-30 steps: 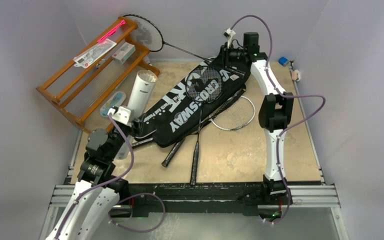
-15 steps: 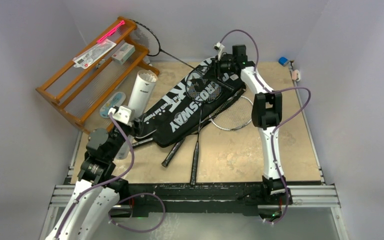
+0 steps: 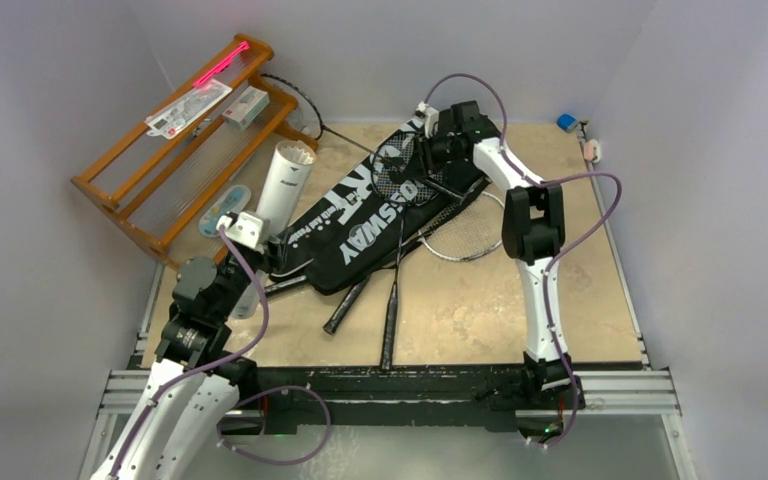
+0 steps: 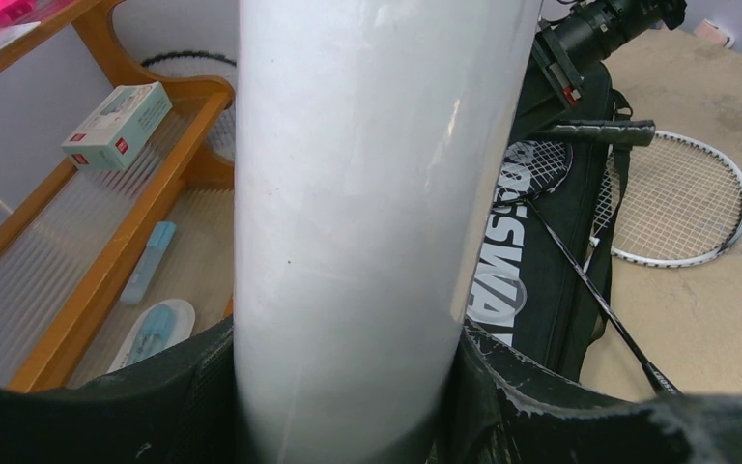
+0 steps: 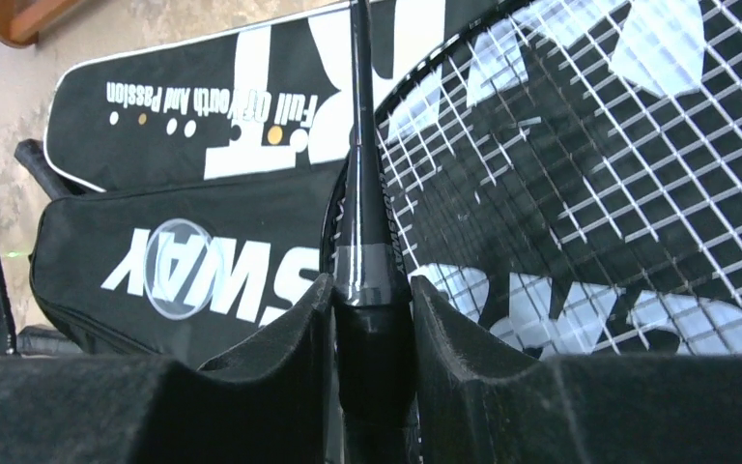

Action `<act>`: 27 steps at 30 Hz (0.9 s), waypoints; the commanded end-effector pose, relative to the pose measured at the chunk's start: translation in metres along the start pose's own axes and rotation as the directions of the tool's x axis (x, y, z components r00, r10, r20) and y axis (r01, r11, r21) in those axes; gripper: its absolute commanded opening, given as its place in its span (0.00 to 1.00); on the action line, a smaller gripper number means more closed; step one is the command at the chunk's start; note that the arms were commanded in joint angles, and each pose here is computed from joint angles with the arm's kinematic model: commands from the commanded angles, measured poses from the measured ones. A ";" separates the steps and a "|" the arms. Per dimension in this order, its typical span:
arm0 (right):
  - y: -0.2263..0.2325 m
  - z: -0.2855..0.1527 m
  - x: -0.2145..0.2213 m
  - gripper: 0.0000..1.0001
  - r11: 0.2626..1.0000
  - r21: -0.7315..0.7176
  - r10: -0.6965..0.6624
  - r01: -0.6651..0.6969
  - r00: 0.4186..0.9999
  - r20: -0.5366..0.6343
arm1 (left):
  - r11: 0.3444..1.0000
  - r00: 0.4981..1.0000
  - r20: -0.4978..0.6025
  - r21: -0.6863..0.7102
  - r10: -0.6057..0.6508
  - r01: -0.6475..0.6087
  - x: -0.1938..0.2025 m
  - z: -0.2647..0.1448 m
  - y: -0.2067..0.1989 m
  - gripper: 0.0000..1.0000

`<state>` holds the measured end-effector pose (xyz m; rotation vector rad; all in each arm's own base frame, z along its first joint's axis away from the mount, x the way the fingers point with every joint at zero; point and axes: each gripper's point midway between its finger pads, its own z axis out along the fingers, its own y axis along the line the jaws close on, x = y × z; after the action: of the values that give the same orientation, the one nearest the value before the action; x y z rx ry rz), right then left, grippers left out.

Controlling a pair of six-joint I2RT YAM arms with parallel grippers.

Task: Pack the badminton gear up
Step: Adjust the shuttlecock at the center of the board.

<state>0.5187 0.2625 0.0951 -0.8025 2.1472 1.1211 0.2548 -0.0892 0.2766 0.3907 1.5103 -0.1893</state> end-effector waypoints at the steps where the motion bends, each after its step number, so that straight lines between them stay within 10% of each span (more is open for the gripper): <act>1: 0.004 -0.030 -0.014 0.00 0.998 0.069 -0.011 0.010 1.000 0.016 | 1.000 0.998 0.068 -0.002 -0.006 0.006 -0.017 0.000 0.002 0.39; 11: 0.025 -0.064 -0.043 0.00 0.978 0.184 0.081 -0.097 0.992 0.092 | 1.000 0.997 0.073 -0.006 -0.007 0.007 -0.018 0.000 0.003 0.39; 27: 0.056 -0.176 -0.030 0.00 0.737 0.601 0.116 -0.309 0.934 0.339 | 1.000 0.996 0.085 0.000 -0.011 0.011 -0.022 -0.002 0.002 0.39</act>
<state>0.4493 0.2021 0.1948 -0.3673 2.2443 0.7485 0.2530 -0.0880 0.2797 0.3872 1.4981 -0.1899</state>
